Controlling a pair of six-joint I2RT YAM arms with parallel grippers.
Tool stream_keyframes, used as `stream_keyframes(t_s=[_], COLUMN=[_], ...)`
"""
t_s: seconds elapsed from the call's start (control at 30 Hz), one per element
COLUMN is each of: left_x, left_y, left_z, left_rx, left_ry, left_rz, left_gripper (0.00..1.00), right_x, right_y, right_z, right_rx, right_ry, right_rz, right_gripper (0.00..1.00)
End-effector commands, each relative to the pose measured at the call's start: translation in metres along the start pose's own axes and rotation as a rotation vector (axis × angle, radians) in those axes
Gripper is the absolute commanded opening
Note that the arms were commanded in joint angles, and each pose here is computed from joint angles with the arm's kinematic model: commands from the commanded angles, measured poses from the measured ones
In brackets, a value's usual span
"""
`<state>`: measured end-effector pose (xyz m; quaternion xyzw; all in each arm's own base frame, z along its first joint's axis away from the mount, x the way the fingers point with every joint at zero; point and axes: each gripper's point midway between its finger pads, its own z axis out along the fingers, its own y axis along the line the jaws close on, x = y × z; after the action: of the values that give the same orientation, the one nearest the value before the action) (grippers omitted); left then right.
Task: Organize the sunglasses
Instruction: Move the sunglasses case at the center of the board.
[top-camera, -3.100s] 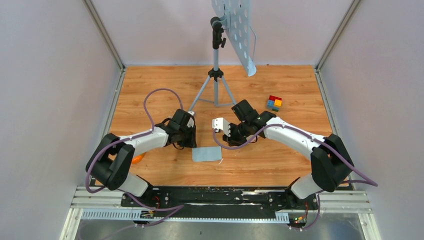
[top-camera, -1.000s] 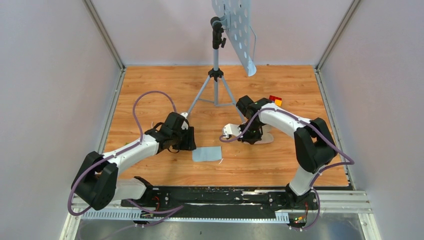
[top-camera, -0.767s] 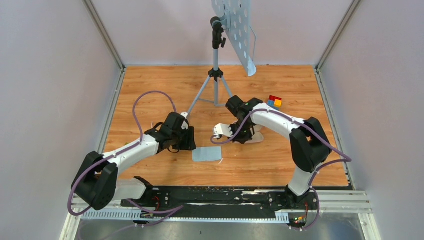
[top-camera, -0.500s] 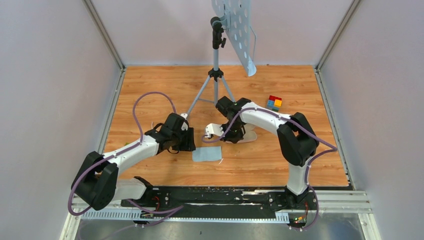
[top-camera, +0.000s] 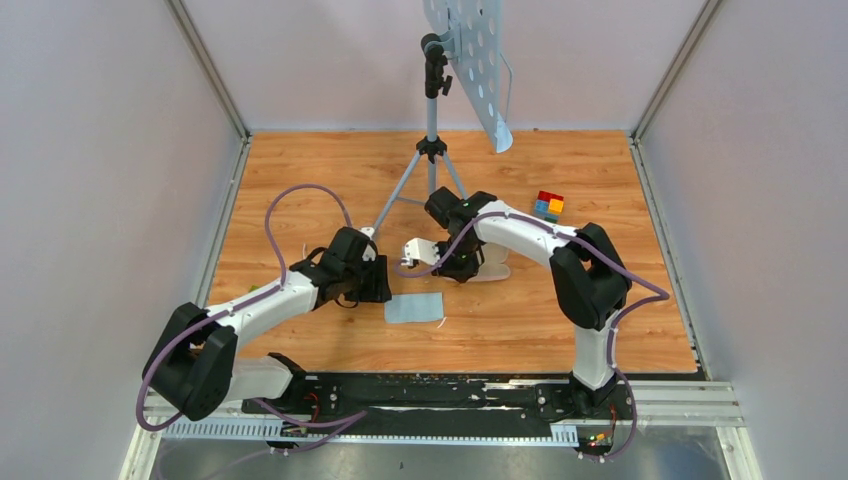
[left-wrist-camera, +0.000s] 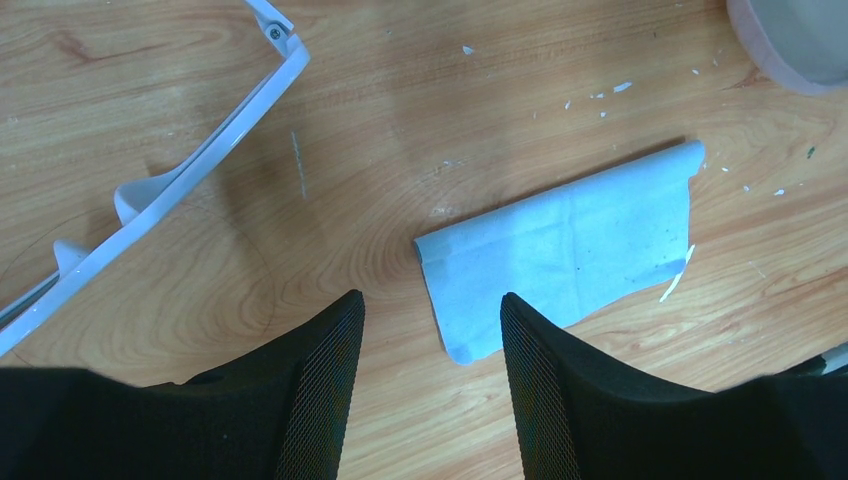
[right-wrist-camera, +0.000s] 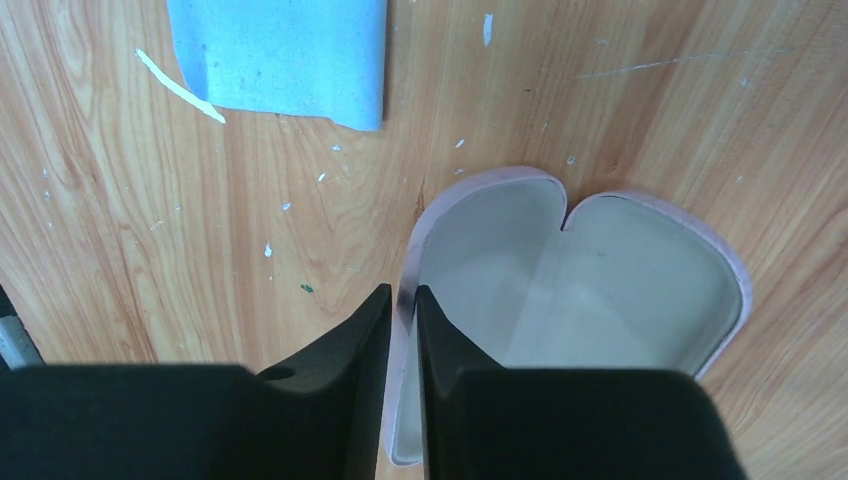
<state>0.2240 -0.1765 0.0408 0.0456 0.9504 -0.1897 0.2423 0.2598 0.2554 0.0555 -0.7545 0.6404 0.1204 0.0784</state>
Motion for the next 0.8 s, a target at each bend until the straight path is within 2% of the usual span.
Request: stream_keyframes(t_s=[0.0, 0.3, 0.5, 0.77], left_x=[-0.002, 0.000, 0.002, -0.001], left_y=[0.006, 0.011, 0.014, 0.008], left_z=[0.003, 0.011, 0.016, 0.026], left_rx=[-0.020, -0.045, -0.060, -0.026], left_ry=[-0.023, -0.001, 0.014, 0.010], left_rz=[-0.013, 0.002, 0.008, 0.010], left_gripper=[0.57, 0.54, 0.54, 0.43], right_x=[-0.017, -0.030, -0.026, -0.024], right_y=[0.006, 0.017, 0.024, 0.036], right_z=[-0.013, -0.039, -0.041, -0.035], right_rx=[-0.002, 0.046, 0.075, 0.048], right_ry=[-0.055, -0.152, -0.170, -0.197], right_rz=[0.024, 0.068, 0.083, 0.104], right_gripper=[0.20, 0.22, 0.23, 0.23])
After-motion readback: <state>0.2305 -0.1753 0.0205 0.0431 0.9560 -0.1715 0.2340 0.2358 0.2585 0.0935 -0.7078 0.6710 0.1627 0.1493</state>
